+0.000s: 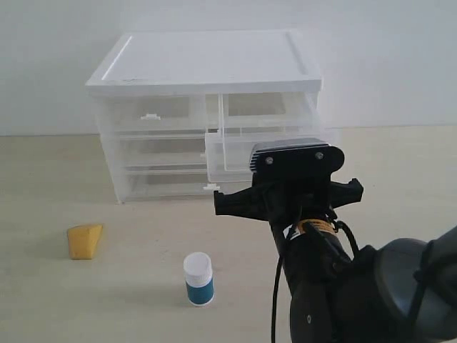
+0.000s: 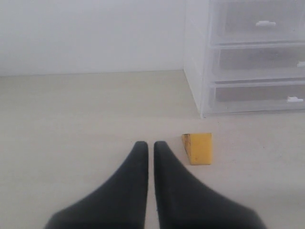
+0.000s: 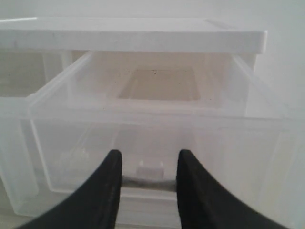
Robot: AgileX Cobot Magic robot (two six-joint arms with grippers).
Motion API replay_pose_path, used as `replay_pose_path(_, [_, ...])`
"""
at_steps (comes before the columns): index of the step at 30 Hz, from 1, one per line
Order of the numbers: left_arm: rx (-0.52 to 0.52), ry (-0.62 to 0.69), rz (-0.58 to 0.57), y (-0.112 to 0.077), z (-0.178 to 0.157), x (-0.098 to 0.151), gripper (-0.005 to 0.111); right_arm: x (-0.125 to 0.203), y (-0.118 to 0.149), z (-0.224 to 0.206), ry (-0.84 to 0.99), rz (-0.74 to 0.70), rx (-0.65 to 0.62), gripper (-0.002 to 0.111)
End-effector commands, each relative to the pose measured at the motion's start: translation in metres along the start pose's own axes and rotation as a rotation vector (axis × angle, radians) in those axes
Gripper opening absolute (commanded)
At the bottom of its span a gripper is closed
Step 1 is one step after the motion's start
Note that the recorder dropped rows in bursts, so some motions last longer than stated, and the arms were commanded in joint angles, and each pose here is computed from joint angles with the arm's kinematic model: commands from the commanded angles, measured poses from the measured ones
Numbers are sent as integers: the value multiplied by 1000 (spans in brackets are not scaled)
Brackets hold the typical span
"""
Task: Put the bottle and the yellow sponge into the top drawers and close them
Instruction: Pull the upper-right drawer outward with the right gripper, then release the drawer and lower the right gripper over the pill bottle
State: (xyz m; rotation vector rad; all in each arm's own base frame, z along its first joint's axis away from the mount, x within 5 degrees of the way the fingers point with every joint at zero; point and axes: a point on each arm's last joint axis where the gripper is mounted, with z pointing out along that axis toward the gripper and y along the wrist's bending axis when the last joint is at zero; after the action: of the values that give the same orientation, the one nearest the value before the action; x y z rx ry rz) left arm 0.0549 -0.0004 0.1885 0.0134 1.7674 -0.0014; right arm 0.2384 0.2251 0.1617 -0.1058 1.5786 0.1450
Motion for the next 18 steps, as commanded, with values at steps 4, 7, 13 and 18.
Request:
replay_pose_path(4, [-2,-6,1,0,0,0,4,0,1,-4,27,21,-11,78])
replay_pose_path(7, [-2,-6,1,0,0,0,4,-4,8,-12,33,14,-17,82])
replay_pose_path(13, [-2,-6,1,0,0,0,4,-5,26,-37,146,-57,-36,79])
replay_pose_path(18, [-2,-6,1,0,0,0,4,-20,39,-54,227,-223,-192,76])
